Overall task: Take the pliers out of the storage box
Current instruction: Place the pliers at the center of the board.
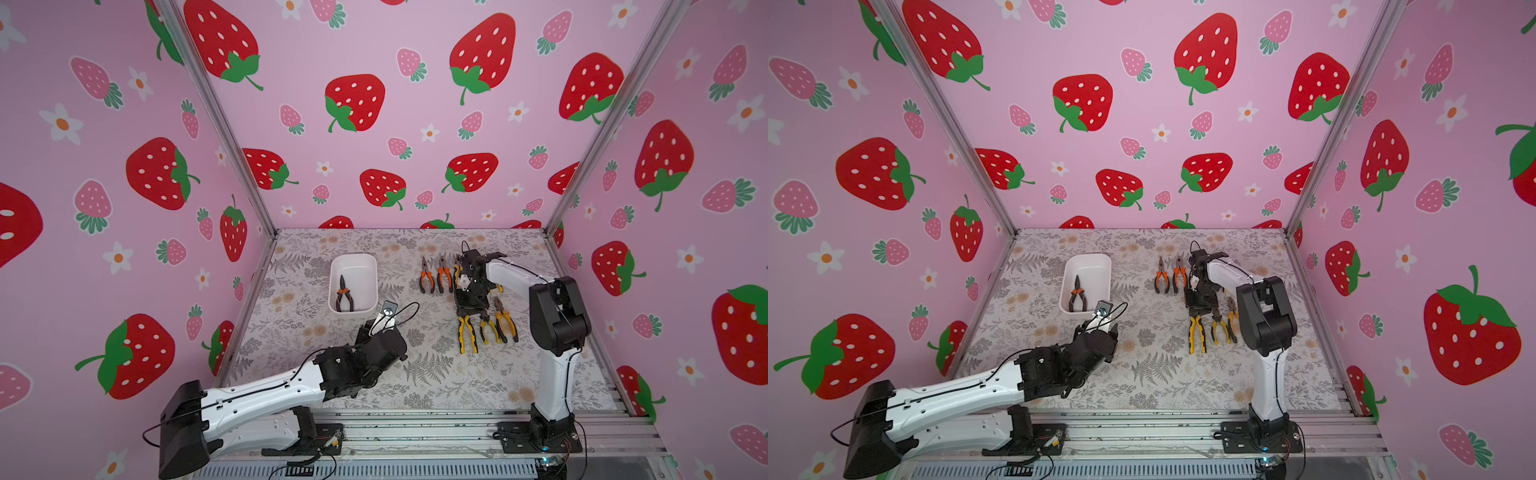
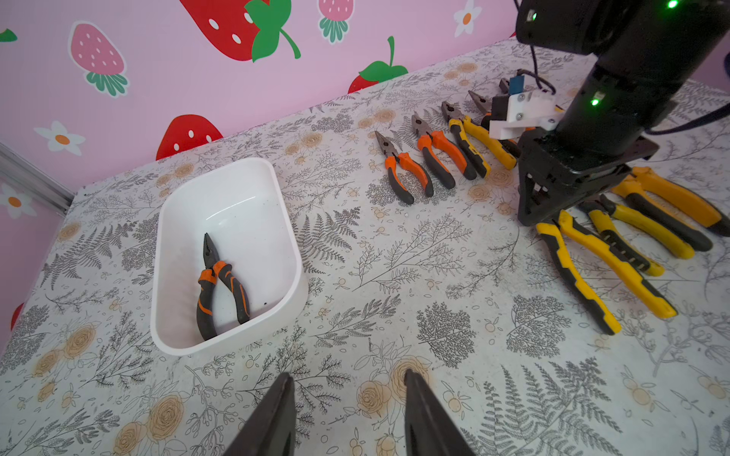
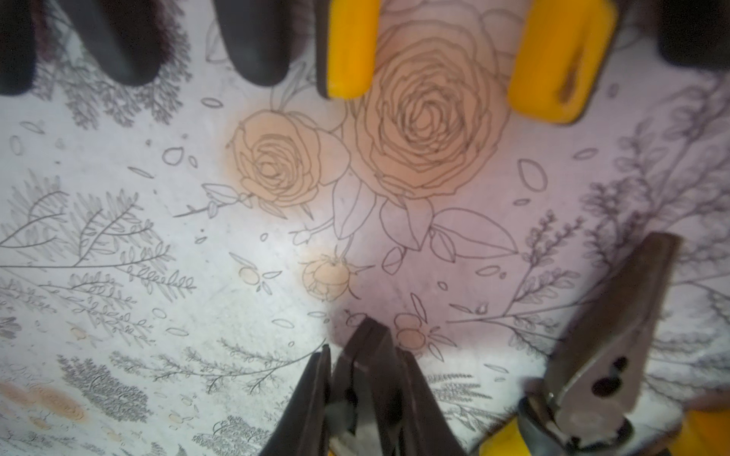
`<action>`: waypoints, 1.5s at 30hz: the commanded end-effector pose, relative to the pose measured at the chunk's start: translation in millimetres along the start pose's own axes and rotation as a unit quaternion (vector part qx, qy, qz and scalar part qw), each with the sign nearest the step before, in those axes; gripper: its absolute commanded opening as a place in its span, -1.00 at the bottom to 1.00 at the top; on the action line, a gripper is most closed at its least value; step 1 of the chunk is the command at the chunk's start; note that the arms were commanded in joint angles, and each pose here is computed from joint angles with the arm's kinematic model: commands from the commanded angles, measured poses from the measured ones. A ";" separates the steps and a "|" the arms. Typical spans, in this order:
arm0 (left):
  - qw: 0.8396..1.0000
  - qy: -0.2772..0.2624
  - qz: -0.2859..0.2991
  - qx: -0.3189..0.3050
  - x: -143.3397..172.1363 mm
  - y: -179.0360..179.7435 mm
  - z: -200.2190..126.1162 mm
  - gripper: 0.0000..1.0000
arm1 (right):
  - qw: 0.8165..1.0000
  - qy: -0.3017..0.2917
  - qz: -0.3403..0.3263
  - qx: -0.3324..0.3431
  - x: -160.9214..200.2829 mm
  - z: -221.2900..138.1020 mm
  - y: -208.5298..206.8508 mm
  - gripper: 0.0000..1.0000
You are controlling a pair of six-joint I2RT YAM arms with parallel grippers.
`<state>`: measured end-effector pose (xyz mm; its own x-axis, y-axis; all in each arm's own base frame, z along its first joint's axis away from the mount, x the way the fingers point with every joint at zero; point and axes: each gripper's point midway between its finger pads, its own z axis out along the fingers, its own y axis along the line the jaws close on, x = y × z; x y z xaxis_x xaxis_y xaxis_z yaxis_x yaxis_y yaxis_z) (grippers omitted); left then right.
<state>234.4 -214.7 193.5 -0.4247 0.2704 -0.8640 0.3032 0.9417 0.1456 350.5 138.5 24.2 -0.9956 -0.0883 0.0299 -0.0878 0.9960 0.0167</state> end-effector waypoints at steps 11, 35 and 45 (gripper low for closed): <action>1.000 0.004 0.003 0.009 0.0 -4.2 -0.9 -0.08 | 0.998 0.011 0.013 0.053 -8.6 21.8 -29.0 -0.56; 1.000 0.013 0.006 0.013 5.6 -7.6 2.1 -0.07 | 0.998 0.021 0.009 0.054 -6.8 25.8 -29.5 -0.29; 1.000 0.028 0.002 -0.013 0.5 6.2 6.7 0.02 | 0.995 -0.092 0.033 0.037 -22.0 -54.6 -27.6 -0.21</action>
<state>235.3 -214.7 179.4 -0.4596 0.3031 -0.8348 0.3127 0.9350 0.1673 364.2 118.9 33.2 -0.9979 -0.0610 -0.0219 -0.0598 0.9968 -0.0530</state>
